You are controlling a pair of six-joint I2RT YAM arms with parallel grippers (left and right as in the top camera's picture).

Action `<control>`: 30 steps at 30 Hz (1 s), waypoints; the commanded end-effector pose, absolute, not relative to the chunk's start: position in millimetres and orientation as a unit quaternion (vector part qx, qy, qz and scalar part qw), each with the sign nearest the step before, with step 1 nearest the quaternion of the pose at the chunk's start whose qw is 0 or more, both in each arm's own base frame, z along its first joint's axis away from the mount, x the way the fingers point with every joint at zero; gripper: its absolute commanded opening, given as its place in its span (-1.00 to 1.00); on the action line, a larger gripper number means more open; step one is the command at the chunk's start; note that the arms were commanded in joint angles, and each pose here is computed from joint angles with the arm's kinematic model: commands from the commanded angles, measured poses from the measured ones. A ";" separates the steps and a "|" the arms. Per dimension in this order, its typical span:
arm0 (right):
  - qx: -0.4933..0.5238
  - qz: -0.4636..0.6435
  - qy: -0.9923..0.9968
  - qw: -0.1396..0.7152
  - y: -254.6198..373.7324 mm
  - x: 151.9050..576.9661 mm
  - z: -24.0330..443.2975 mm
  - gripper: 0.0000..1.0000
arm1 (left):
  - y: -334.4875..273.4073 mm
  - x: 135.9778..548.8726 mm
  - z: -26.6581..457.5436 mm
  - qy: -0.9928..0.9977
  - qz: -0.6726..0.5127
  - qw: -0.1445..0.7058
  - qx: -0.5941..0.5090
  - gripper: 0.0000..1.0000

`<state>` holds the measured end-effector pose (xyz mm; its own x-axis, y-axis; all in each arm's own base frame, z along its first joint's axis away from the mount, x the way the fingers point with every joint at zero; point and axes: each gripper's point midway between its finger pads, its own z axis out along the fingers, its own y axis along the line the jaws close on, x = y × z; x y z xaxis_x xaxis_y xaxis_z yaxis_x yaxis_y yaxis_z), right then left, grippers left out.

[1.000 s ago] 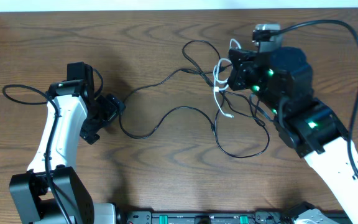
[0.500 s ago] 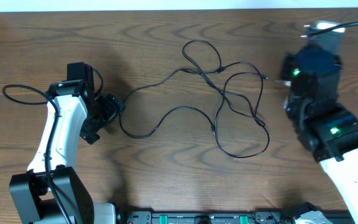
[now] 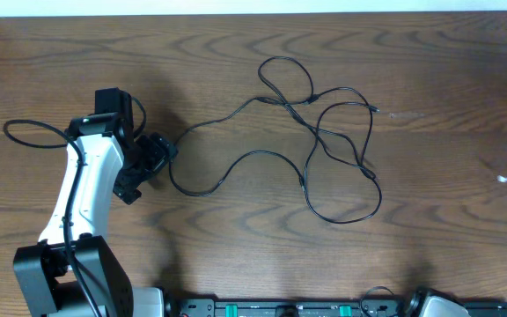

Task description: Untangle cables

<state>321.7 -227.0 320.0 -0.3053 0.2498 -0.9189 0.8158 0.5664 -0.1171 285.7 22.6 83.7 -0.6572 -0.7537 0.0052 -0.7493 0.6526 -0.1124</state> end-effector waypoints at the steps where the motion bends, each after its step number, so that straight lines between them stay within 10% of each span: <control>1: 0.364 -0.277 0.756 0.469 -252.1 326.0 308.7 -0.98 | 26.1 285.4 84.0 0.907 -0.042 0.024 -0.418 0.97; 30: 0.447 -0.312 0.740 0.395 -440.1 253.2 204.6 -0.98 | 26.2 285.5 84.0 0.907 -0.042 0.024 -0.418 0.97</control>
